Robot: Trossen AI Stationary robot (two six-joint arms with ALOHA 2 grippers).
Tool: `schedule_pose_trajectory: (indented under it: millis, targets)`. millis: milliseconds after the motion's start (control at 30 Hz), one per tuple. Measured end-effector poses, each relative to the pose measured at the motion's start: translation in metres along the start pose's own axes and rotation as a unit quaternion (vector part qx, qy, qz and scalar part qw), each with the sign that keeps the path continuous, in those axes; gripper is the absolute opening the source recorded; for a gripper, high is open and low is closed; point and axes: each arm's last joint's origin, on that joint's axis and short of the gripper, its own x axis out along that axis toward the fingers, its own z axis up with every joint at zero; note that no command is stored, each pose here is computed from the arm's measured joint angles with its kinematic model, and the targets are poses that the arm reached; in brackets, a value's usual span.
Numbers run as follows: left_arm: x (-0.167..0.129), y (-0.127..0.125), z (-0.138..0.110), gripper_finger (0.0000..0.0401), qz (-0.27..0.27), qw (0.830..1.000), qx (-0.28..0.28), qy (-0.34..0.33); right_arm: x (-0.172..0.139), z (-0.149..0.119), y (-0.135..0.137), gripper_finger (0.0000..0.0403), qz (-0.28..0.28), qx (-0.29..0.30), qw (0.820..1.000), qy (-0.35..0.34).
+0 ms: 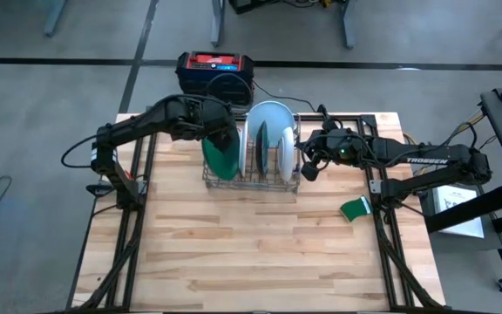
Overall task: Sort dishes
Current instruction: Put the dark green plate in the dishwasher rack
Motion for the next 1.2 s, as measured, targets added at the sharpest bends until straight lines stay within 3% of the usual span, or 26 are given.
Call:
schedule_pose_trajectory:
  millis: [167,800,1200]
  targets:
    - [0.006,0.007,0.004,0.0187,0.01,1.0,-0.012,0.005,0.0,-0.002,0.0,0.0,0.0,0.001,1.0,0.006]
    - [0.055,-0.001,0.003,0.0186,0.044,0.995,0.017,0.084,0.001,-0.002,0.0,0.0,0.0,0.005,1.0,0.008]
    - [0.066,-0.004,-0.004,0.0147,0.059,0.993,0.032,0.1,0.001,-0.002,0.0,0.0,-0.001,0.006,1.0,0.008]
